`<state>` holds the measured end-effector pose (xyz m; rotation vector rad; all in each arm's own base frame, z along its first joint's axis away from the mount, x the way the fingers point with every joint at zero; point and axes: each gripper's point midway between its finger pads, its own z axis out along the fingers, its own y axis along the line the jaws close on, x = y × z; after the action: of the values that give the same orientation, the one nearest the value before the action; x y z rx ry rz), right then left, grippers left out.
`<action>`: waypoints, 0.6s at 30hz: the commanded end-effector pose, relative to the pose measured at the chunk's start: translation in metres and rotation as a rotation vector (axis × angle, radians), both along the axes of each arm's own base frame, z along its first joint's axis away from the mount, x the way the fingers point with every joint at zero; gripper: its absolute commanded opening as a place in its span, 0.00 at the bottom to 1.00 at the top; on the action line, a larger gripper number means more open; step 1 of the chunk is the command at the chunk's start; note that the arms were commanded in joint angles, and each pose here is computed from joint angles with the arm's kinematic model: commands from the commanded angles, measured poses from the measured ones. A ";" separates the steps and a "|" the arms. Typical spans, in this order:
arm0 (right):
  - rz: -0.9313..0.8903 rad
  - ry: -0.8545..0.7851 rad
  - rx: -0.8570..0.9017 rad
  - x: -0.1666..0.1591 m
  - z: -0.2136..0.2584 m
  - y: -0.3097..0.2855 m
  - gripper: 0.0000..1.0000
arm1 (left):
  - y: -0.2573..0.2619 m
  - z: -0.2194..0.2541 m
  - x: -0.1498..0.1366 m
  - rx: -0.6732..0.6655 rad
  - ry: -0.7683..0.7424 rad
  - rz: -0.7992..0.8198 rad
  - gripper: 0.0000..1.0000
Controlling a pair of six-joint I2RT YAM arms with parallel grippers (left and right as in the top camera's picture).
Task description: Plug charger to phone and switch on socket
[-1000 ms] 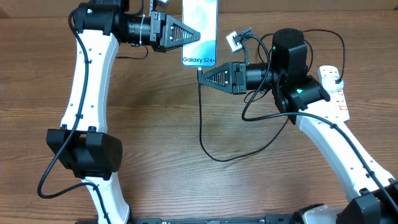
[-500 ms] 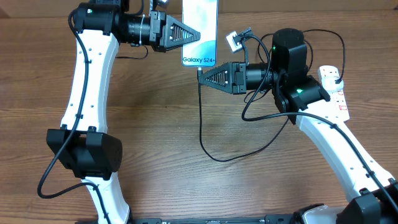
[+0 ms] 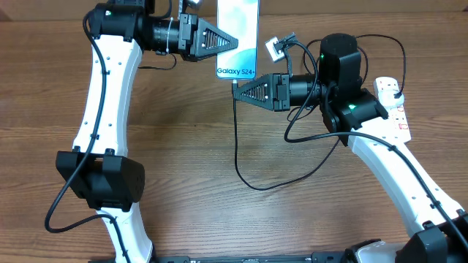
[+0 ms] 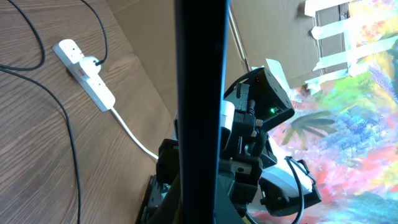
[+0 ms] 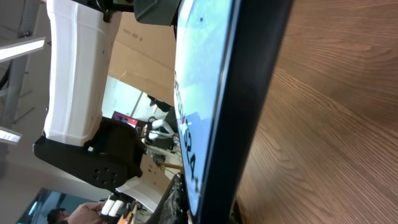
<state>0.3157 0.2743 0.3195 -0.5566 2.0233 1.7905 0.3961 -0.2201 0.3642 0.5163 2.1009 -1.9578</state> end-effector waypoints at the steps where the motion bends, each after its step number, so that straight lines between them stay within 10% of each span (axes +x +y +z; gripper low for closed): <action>1: -0.003 -0.059 0.021 -0.003 0.023 -0.002 0.04 | -0.005 0.013 -0.009 -0.047 -0.033 -0.036 0.04; 18: -0.004 -0.064 0.022 -0.003 0.024 -0.002 0.04 | -0.001 0.011 -0.005 -0.035 -0.041 -0.020 0.04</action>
<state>0.3150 0.2744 0.3203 -0.5640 2.0184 1.7939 0.3957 -0.2216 0.3643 0.5243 2.0988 -1.9565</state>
